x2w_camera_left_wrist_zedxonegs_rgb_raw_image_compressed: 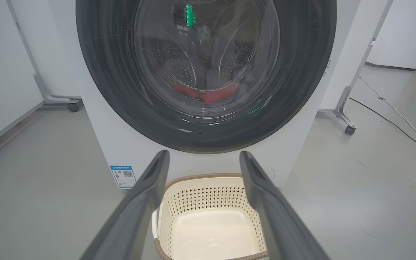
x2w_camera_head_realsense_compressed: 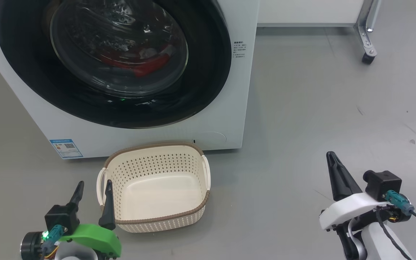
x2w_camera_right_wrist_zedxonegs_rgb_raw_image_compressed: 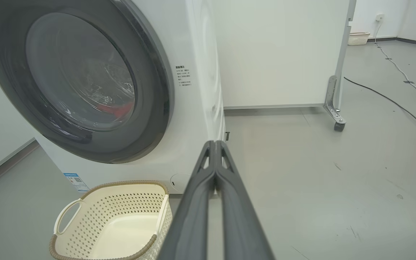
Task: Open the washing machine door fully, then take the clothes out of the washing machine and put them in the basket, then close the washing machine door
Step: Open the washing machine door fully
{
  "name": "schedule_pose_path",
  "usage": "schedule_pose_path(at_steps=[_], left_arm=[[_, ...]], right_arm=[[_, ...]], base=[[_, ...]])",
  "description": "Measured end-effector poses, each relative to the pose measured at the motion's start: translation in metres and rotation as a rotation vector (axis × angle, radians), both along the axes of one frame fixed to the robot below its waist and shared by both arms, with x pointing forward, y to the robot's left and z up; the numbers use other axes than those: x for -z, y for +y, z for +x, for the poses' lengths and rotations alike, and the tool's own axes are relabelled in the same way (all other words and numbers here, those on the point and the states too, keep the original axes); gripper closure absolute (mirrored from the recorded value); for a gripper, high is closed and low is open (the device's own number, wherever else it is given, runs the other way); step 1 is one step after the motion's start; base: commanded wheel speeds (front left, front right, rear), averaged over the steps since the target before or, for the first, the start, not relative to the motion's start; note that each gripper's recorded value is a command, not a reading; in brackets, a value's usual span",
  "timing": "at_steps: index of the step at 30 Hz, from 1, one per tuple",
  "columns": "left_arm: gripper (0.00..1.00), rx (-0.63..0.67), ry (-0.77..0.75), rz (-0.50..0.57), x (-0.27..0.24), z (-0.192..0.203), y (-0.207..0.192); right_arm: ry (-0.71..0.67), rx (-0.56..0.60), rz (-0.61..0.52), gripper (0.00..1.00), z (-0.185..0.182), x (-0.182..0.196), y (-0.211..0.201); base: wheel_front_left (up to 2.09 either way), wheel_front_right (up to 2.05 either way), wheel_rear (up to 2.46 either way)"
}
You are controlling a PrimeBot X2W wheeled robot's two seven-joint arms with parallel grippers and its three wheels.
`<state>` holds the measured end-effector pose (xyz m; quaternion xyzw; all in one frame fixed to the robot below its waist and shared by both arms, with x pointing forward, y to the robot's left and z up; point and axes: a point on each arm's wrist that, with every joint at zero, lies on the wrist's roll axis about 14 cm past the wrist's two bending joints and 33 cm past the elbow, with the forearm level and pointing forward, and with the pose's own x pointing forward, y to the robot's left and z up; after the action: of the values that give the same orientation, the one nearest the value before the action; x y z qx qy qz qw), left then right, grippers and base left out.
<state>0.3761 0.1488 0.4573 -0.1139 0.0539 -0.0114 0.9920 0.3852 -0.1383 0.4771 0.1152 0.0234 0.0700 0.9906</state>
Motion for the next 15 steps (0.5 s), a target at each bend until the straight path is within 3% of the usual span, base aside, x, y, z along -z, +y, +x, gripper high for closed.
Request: schedule_pose_path(at_steps=[15], left_arm=[[0.00, -0.008, -0.020, 0.007, -0.005, 0.020, 0.003]], right_arm=[[0.080, 0.212, 0.526, 1.00, 0.027, 0.017, -0.036]], base=[[0.00, 0.00, 0.00]])
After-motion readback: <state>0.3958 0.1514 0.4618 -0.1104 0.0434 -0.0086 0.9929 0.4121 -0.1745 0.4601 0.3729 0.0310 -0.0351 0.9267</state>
